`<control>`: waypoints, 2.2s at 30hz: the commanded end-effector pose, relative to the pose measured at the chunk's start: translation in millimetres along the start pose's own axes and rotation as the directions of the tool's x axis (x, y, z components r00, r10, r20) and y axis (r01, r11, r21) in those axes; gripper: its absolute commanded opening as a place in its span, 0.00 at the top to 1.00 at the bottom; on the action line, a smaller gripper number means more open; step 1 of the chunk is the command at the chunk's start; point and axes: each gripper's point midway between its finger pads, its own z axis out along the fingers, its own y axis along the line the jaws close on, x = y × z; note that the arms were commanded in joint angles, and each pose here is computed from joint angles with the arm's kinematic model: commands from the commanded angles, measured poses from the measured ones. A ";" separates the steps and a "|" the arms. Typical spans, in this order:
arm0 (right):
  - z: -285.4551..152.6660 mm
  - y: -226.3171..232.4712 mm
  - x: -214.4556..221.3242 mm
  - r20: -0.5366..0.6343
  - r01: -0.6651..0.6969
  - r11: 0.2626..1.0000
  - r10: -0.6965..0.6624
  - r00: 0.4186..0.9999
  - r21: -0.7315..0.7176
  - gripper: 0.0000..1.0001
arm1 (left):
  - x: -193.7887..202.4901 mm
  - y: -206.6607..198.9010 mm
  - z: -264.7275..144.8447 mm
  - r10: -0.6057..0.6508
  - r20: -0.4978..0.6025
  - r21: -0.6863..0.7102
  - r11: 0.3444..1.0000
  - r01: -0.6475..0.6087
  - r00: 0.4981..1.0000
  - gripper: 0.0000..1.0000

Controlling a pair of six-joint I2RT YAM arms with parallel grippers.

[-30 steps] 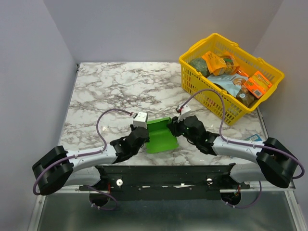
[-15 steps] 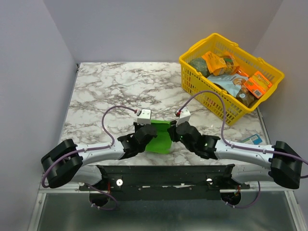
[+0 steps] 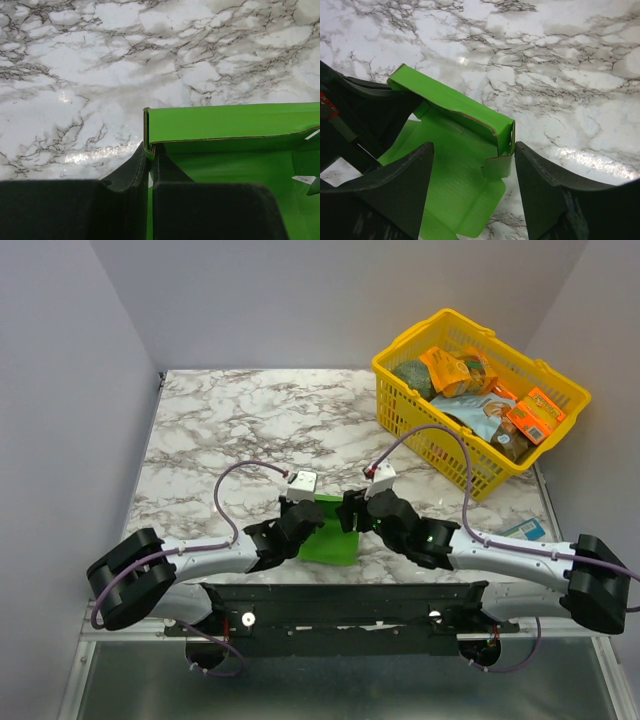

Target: Fold the paper box

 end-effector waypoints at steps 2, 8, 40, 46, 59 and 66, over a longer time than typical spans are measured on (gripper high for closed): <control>-21.8 22.6 -36.4 0.085 -0.001 0.984 0.017 0.996 -0.179 0.21 | 18.2 3.3 -2.6 0.001 -0.051 0.126 0.992 0.006 0.999 1.00; -25.3 1.6 -8.6 -0.001 -0.021 0.963 0.021 1.000 -0.270 0.20 | 16.3 15.4 -2.0 -0.052 -0.054 0.196 0.979 0.062 0.997 1.00; 26.2 2.1 37.1 -0.058 -0.014 0.858 -0.019 0.998 -0.513 0.59 | 21.8 10.9 -9.6 -0.023 -0.019 0.322 0.946 0.028 1.000 1.00; 40.3 -5.1 35.2 -0.035 -0.007 0.886 -0.010 0.999 -0.463 0.61 | 27.0 11.0 -8.7 -0.019 -0.033 0.322 0.946 0.028 0.999 1.00; 69.4 -13.8 35.5 -0.004 -0.008 0.930 0.007 1.000 -0.367 0.66 | 36.2 9.9 1.8 -0.011 -0.066 0.272 0.962 0.028 0.998 1.00; 81.8 -21.0 42.3 -0.004 -0.007 0.951 0.006 1.000 -0.309 0.65 | 40.2 10.5 6.0 -0.006 -0.081 0.239 0.971 0.026 0.997 1.00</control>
